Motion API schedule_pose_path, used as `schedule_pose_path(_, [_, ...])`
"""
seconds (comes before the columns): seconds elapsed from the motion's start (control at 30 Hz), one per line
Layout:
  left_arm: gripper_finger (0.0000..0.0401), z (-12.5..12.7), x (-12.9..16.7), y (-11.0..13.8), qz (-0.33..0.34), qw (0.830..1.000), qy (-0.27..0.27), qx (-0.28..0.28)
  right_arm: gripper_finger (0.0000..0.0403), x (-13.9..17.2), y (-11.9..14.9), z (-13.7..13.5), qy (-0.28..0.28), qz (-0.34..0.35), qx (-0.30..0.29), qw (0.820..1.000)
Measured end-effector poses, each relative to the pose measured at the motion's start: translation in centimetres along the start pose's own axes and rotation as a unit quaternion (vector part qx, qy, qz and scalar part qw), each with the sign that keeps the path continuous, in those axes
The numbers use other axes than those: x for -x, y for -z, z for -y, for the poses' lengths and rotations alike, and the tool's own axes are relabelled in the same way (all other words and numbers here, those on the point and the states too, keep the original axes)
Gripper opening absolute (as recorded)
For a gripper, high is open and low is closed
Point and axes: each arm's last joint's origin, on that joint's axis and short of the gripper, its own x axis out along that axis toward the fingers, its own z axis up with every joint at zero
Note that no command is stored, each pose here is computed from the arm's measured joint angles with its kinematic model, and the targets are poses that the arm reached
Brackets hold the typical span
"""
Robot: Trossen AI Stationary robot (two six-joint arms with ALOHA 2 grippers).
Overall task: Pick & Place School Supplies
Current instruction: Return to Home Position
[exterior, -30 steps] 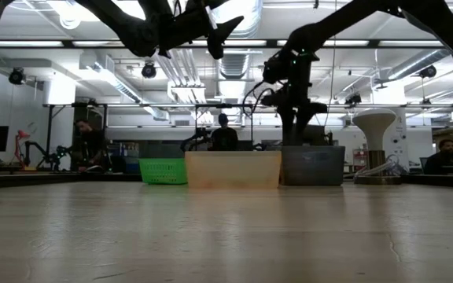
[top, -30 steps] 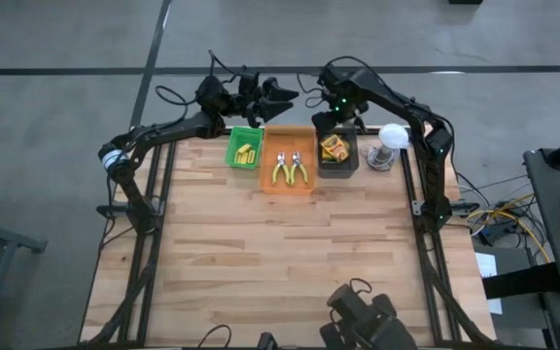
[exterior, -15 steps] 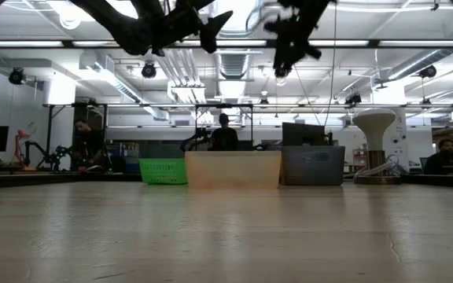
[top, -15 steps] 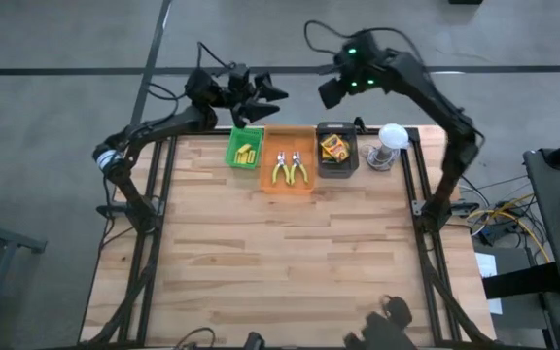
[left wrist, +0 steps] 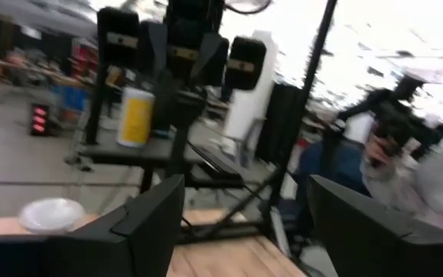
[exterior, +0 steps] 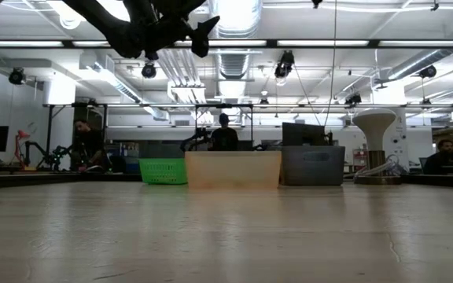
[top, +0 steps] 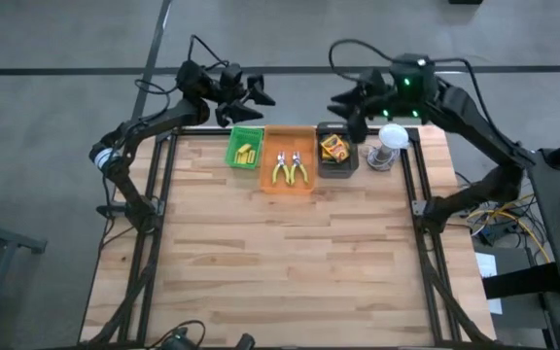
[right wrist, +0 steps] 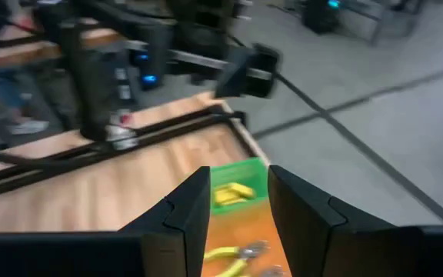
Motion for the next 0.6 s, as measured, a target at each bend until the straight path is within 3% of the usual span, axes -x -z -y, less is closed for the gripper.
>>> schedule_pose_path(0.17, [0.0280, 0.0, 0.0, 0.3, -0.024, 0.999, 0.022, 0.019, 0.0123, 1.7, 1.3, -2.1, -0.041, 0.003, 0.011, 0.999])
schedule_pose_path(0.27, [0.0280, 0.0, -0.1, 0.3, -0.021, 0.999, 0.018, 0.030, 0.0125, 2.1, 2.6, -2.8, -0.058, -0.010, -0.038, 0.998])
schedule_pose_path(0.4, [0.0280, -0.1, 0.0, 0.4, -0.025, 0.998, 0.018, 0.060, 0.0131, 1.3, 4.0, -4.4, -0.116, 0.021, 0.015, 0.993])
schedule_pose_path(0.47, [0.0280, 0.3, 0.0, 0.2, -0.033, 0.998, 0.028, 0.051, 0.0133, 0.6, 4.4, -5.2, -0.178, 0.065, 0.039, 0.981])
schedule_pose_path(0.6, [0.0280, 2.3, 0.0, -0.4, -0.011, 0.999, 0.017, -0.026, 0.0134, -0.7, 5.9, -6.1, -0.288, 0.122, 0.066, 0.947])
